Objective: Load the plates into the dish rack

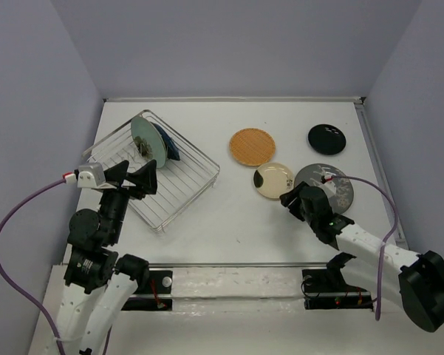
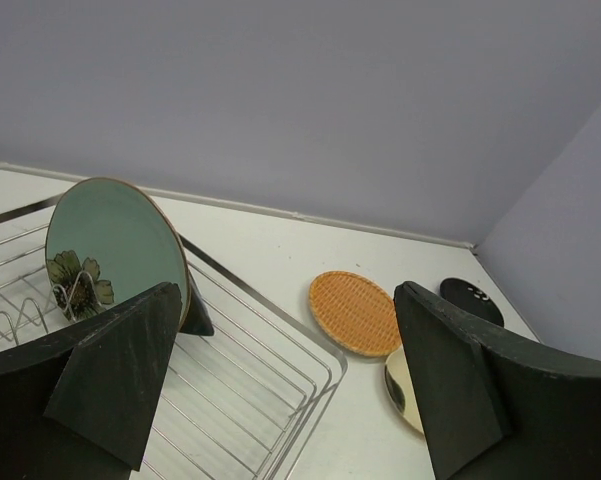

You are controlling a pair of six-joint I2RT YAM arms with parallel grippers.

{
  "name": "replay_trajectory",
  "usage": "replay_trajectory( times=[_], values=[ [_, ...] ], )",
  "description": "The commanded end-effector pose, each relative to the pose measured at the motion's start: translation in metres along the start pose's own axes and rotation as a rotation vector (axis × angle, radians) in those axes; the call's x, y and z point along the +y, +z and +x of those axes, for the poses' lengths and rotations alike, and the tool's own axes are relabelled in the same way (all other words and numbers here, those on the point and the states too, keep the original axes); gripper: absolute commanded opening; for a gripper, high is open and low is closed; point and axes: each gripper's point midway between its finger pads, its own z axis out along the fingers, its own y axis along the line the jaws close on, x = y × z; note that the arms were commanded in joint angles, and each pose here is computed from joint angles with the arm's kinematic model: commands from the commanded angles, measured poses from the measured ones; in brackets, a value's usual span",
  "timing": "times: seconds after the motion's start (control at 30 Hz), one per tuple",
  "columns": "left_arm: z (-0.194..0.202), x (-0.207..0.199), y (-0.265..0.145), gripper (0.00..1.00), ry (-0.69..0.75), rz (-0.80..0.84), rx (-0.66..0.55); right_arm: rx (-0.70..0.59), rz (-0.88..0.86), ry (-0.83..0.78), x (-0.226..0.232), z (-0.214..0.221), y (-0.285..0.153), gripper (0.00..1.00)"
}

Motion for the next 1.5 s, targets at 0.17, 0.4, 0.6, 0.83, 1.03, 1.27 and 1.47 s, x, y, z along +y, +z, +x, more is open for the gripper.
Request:
replay_trajectory(
  times=[0.17,0.4,0.6,0.83,1.03,1.27,1.47],
  values=[
    [-0.006,-0.006,0.003,0.99,-0.004,0.025,-0.027,-0.067,-0.037,0.243,0.016,-0.012,0.017,0.55],
    [-0.006,-0.007,0.003,0.99,-0.003,0.028,-0.026,-0.076,-0.004,0.305,0.016,-0.013,0.039,0.47],
    [-0.007,-0.006,0.003,0.99,-0.002,0.024,-0.029,-0.072,0.024,0.318,0.011,-0.008,0.055,0.39],
    [-0.007,-0.006,0.002,0.99,-0.004,0.023,-0.031,-0.067,0.010,0.276,0.009,-0.006,0.050,0.10],
    [-0.009,-0.005,0.002,0.99,-0.006,0.019,-0.036,0.010,-0.019,0.151,0.013,0.003,0.025,0.07],
    [-0.008,-0.004,0.002,0.99,-0.007,0.012,-0.035,-0.061,-0.093,0.025,0.040,-0.033,-0.024,0.07],
    [-0.012,0.001,0.003,0.99,-0.009,-0.010,-0.048,-0.022,-0.323,-0.203,0.129,-0.042,-0.054,0.07]
  ],
)
